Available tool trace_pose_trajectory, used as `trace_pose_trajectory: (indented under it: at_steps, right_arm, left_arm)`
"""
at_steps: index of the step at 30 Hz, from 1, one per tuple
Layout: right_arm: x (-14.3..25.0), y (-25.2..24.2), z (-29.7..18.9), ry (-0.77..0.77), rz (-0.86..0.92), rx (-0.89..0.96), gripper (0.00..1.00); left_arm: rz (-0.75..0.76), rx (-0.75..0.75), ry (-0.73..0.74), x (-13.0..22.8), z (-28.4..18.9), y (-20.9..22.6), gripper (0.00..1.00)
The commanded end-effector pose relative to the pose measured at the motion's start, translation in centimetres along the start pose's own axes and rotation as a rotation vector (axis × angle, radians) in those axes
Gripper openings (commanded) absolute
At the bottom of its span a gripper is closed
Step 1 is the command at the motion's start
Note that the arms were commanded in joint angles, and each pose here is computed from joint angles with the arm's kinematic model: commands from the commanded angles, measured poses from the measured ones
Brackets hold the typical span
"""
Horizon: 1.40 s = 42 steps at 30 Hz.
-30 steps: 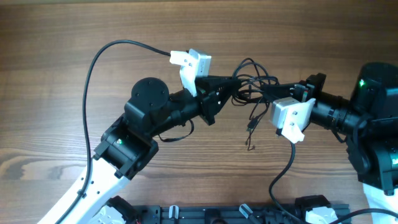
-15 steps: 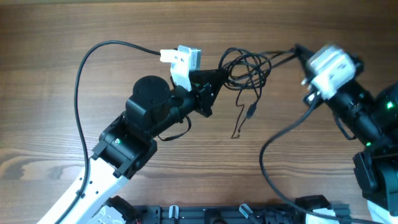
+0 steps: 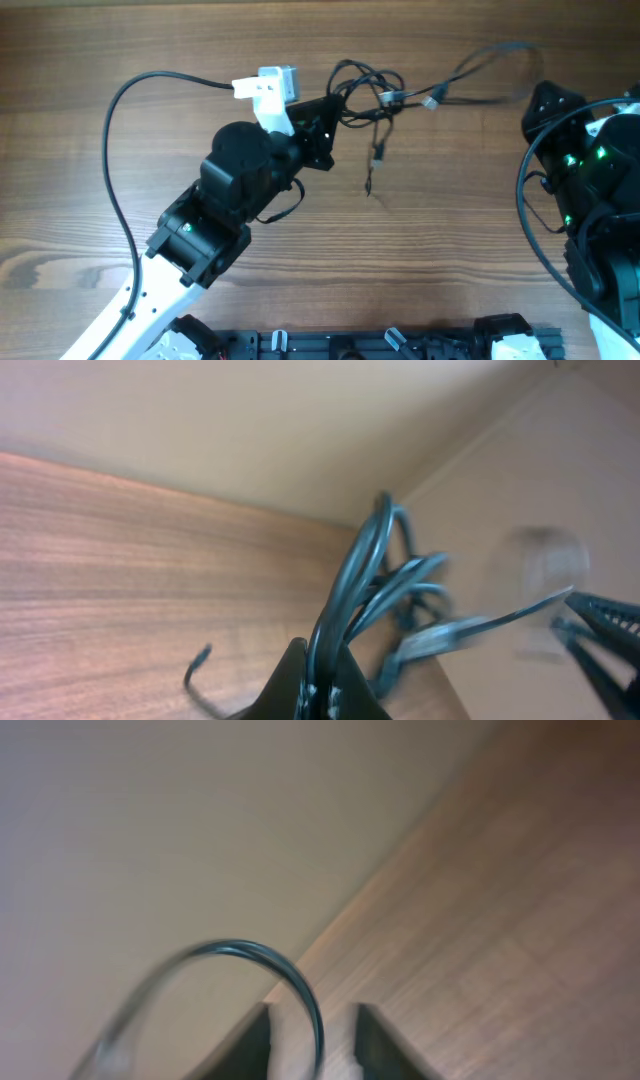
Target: Untangle cables
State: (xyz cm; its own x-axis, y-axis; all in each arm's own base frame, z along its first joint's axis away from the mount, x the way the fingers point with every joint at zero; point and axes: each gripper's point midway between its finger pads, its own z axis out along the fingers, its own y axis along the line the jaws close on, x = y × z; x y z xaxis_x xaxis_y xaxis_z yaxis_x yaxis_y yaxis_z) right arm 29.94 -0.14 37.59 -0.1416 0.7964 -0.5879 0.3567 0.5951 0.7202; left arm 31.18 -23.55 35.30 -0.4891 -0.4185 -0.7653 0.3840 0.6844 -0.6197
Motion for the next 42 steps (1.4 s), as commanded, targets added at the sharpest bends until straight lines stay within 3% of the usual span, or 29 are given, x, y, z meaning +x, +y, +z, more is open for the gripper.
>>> trace_pose_trajectory:
  at_steps: [1,2,4,6,8,11,21,25,27,30,35,36,37,42]
  right_arm:
    - [-1.0,-1.1,0.1,-0.051,-0.047,0.068,0.88]
    - [-0.9,-1.1,0.1,-0.045,-0.157,0.069,1.00]
    - [-1.0,-0.9,0.1,-0.044,-0.334,0.067,1.00]
    - [-0.7,0.5,0.1,-0.028,-0.634,-0.002,1.00]
    - [2.0,3.4,-0.3,0.049,-0.963,-0.218,1.00]
    - [6.7,6.6,-2.6,0.127,-1.293,-0.603,0.99]
    - [9.9,8.9,-5.6,0.051,-1.587,-0.981,0.95]
    - [10.4,8.9,-5.1,0.049,-1.627,-1.009,0.95]
    - [10.9,9.0,-5.3,0.045,-1.649,-1.061,0.88]
    - [11.8,9.5,-6.3,0.036,-1.661,-1.175,0.56]
    - [11.8,9.4,-6.3,0.037,-1.661,-1.174,0.24]
    - [11.8,9.4,-6.3,0.037,-1.661,-1.174,0.09]
    - [11.8,9.4,-6.3,0.037,-1.661,-1.174,0.04]
    - [11.8,9.4,-6.3,0.037,-1.660,-1.174,0.04]
  left_arm:
    - [0.003,-0.008,-0.083,-2.1,-1.4,-0.2,0.04]
    - [0.003,-0.001,-0.089,-2.2,-1.4,-0.4,0.04]
    - [0.027,0.013,-0.081,-2.1,-1.4,-0.7,0.04]
    - [0.150,0.149,-0.028,-1.2,-1.5,-3.2,0.04]
    - [0.223,0.254,0.007,-0.5,-1.9,-5.0,0.04]
    - [0.232,0.290,0.028,0.0,-2.1,-5.5,0.04]
    - [0.248,0.465,0.118,1.7,-3.3,-8.2,0.04]
    - [0.296,0.525,0.139,2.3,-3.8,-8.9,0.04]
    - [0.309,0.544,0.139,2.4,-4.0,-9.2,0.04]
    - [0.304,0.529,0.126,2.1,-3.8,-9.1,0.04]
    - [0.239,0.436,0.084,1.0,-3.0,-7.9,0.04]
    - [0.239,0.436,0.084,1.0,-3.0,-7.9,0.04]
    - [0.236,0.436,0.085,1.0,-3.0,-7.9,0.04]
    - [0.234,0.425,0.078,0.9,-2.9,-7.7,0.04]
